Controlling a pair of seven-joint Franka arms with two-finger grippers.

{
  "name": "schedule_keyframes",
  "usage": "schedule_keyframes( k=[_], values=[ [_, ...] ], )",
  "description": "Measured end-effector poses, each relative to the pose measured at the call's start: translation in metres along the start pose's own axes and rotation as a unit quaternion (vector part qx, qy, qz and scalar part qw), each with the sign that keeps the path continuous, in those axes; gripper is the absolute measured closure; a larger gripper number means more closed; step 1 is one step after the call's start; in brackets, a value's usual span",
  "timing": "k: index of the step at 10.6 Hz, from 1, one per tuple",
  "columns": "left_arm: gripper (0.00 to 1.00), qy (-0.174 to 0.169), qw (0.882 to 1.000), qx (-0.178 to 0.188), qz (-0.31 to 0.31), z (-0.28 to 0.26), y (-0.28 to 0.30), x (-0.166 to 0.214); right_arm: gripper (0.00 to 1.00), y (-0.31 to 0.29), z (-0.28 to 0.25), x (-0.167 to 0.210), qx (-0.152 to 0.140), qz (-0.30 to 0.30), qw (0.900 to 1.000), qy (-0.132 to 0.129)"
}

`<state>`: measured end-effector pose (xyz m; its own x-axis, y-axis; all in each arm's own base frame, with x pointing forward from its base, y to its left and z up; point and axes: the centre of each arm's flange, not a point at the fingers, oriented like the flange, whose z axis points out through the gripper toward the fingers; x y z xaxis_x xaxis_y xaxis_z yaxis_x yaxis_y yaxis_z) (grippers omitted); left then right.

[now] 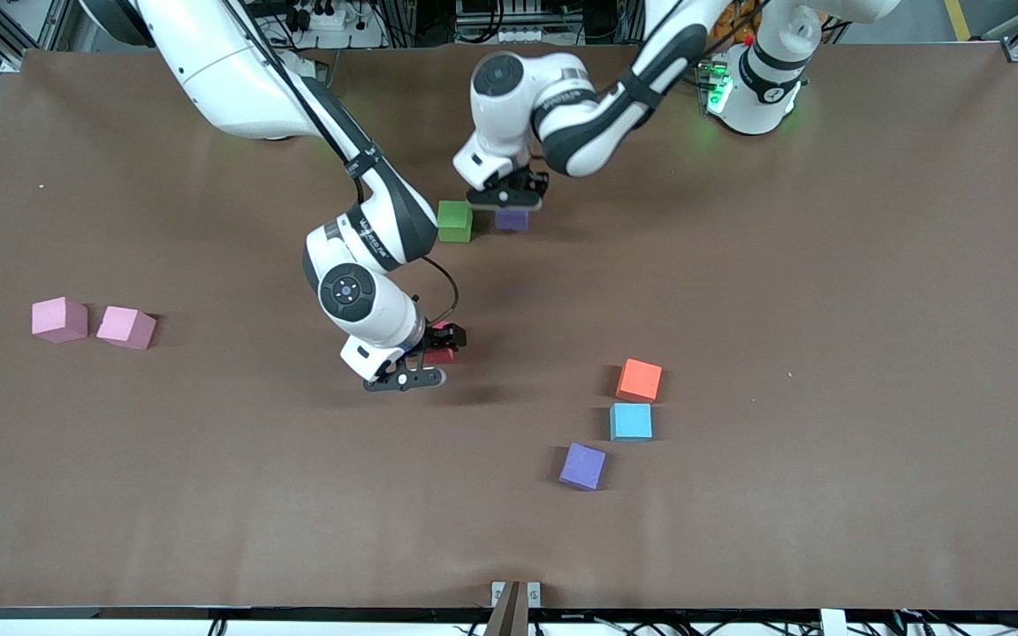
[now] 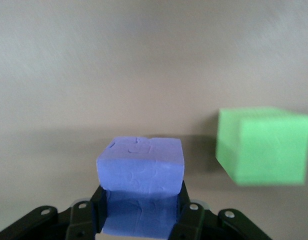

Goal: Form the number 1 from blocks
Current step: 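Grasp the purple block with the left gripper while the right gripper grasps red, then set the purple block in line beside the green block and release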

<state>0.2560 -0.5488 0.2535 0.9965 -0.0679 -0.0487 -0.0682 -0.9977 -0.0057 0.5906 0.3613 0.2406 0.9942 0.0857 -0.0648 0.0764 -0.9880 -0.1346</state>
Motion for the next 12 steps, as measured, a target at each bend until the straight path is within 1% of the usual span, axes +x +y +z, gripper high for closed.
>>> schedule_keyframes(
  k=[3,5,7,9,12],
  values=[
    [0.45,-0.004,1.000,-0.021,-0.012,-0.009,0.046,-0.056,0.00,-0.008,0.005,-0.005,-0.016,-0.023,1.000,0.001],
    [0.45,-0.023,0.999,-0.022,-0.013,0.003,0.077,-0.072,0.00,-0.011,0.010,-0.007,-0.027,-0.039,0.999,0.002],
    [0.45,-0.034,0.999,-0.014,-0.025,0.020,0.093,-0.061,0.00,-0.012,0.010,-0.008,-0.029,-0.050,0.998,0.001],
    [0.45,-0.034,0.999,-0.007,-0.037,0.032,0.092,-0.044,0.00,-0.011,0.012,-0.009,-0.030,-0.052,0.998,0.000],
    [0.45,-0.030,0.999,-0.007,-0.045,0.032,0.090,-0.033,0.00,-0.010,0.017,-0.010,-0.034,-0.054,0.998,-0.004]
  ],
)
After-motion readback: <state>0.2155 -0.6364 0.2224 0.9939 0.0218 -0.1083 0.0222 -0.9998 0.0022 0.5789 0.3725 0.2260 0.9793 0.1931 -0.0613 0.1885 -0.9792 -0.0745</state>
